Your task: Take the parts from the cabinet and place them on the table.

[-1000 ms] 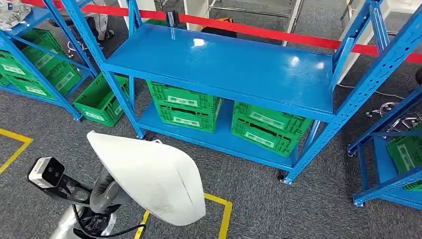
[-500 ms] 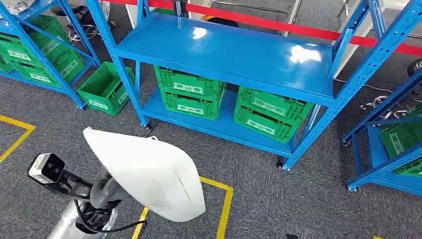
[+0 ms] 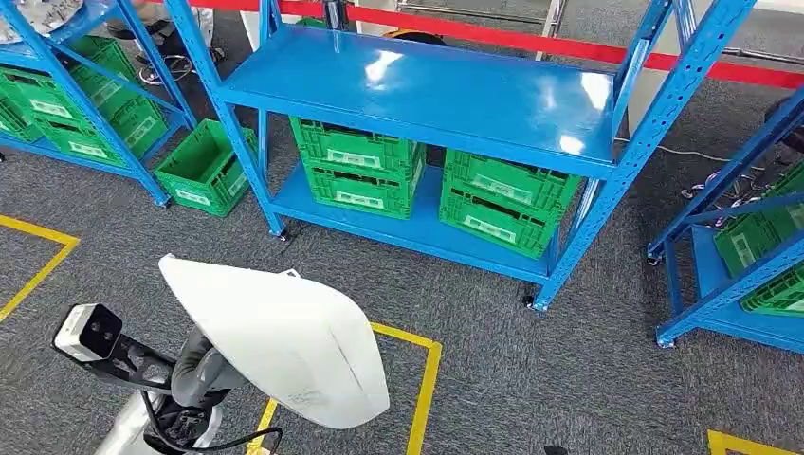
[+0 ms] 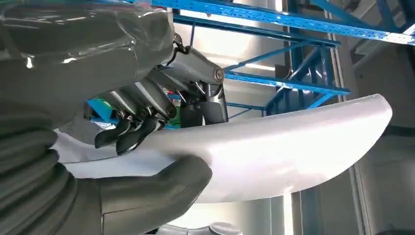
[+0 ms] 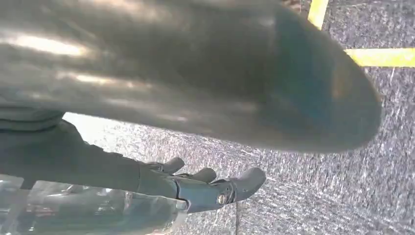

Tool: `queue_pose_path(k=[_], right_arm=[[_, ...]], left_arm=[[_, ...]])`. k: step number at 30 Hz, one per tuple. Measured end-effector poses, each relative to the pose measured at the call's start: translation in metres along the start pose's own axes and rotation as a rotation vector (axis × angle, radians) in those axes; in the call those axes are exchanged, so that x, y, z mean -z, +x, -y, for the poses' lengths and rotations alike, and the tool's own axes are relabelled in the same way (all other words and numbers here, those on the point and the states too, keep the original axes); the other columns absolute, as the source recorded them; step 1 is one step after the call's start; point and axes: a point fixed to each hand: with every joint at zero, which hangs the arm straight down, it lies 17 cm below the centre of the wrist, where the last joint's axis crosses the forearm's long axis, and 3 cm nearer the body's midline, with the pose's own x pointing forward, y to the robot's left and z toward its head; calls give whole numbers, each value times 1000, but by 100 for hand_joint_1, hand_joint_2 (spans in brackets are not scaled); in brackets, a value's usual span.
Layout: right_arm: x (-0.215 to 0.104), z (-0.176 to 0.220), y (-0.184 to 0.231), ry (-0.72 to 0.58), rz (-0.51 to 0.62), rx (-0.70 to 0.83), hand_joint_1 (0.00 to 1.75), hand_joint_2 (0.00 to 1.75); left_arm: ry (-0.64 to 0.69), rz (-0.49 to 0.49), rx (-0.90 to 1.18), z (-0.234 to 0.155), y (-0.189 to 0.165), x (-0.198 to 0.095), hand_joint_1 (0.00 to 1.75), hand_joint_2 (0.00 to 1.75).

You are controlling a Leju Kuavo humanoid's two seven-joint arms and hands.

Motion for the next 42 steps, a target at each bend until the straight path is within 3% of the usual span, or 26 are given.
queue_pose_path(k=[24, 42], right_arm=[[-2, 1, 18, 12, 28, -48, 0, 0], [-2, 3, 8, 19, 16, -52, 0, 0]], left_arm=[[-7, 0, 21, 4, 2, -2, 175, 175], [-41, 23, 23, 12, 7, 6, 175, 175]])
